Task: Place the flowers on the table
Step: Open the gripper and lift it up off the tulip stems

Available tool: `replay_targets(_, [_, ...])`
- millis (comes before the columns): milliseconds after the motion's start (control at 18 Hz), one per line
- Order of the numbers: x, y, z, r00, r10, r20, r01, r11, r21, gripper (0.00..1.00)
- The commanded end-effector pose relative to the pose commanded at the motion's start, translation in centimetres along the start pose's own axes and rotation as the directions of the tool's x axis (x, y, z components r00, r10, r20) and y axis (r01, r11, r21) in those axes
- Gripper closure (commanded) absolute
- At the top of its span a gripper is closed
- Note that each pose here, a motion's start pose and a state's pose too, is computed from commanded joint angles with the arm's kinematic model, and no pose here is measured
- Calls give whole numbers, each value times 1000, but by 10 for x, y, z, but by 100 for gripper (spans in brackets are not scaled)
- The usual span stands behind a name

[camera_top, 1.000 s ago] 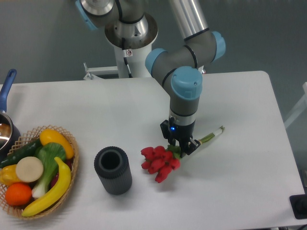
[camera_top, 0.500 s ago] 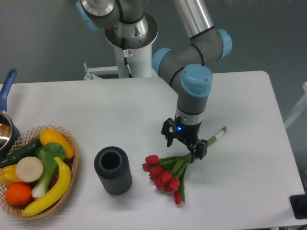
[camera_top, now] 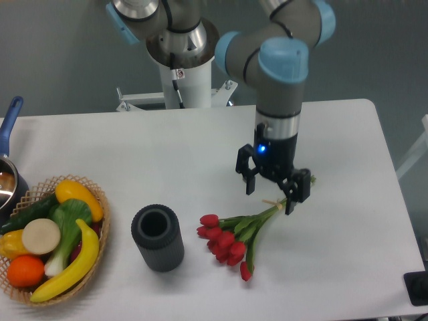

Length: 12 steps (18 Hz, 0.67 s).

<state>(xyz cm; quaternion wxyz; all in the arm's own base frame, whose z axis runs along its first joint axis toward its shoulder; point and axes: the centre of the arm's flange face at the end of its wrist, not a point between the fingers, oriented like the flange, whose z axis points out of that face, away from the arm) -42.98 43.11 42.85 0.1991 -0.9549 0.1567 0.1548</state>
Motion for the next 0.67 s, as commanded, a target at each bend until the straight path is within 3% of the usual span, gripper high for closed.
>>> replay_targets(389, [-32, 33, -40, 985, 144, -100, -147, 989, -32, 0])
replay_targets(667, [-35, 49, -48, 977, 187, -100, -190, 982, -21, 0])
